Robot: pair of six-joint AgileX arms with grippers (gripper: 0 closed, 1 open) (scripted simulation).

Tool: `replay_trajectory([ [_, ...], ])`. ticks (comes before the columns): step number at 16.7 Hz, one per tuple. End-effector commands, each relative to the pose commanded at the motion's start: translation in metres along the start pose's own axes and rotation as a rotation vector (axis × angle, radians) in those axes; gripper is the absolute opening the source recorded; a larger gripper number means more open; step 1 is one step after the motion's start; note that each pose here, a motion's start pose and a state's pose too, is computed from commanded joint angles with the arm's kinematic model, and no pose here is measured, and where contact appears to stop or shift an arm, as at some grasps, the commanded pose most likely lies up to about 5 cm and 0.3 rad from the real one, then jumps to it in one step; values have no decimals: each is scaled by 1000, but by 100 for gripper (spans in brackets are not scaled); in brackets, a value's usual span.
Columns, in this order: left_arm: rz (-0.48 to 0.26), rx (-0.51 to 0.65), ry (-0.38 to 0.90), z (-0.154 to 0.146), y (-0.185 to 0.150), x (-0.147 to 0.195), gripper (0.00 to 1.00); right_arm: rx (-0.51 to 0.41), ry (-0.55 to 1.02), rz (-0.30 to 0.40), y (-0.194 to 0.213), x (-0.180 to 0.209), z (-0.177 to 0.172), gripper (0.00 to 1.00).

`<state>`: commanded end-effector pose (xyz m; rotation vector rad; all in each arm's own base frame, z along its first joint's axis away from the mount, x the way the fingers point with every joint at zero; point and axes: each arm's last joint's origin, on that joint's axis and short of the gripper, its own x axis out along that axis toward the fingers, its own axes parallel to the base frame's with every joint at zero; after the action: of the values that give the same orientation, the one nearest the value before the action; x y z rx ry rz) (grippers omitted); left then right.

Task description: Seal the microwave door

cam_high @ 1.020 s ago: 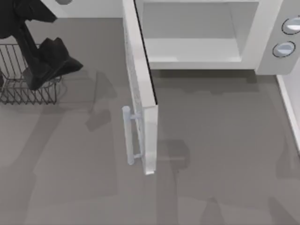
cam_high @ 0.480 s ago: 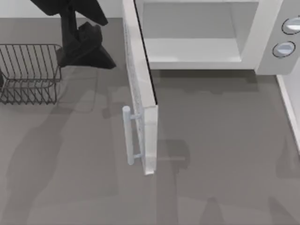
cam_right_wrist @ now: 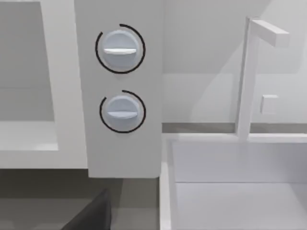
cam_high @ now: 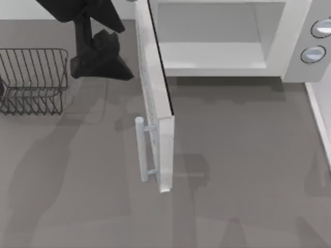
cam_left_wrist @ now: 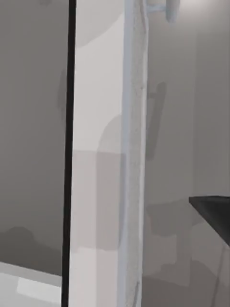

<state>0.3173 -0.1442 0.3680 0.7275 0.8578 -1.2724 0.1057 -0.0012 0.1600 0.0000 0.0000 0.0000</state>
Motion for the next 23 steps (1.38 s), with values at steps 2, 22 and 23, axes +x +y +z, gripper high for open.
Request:
replay_trajectory([
  [2, 0, 0, 0, 1, 1, 18, 100, 0, 0, 0, 0, 0, 0, 100],
  [22, 1, 1, -1, 0, 0, 70, 25, 0, 0, 0, 0, 0, 0, 100],
  [23, 1, 1, -1, 0, 0, 70, 17, 0, 0, 0, 0, 0, 0, 100],
])
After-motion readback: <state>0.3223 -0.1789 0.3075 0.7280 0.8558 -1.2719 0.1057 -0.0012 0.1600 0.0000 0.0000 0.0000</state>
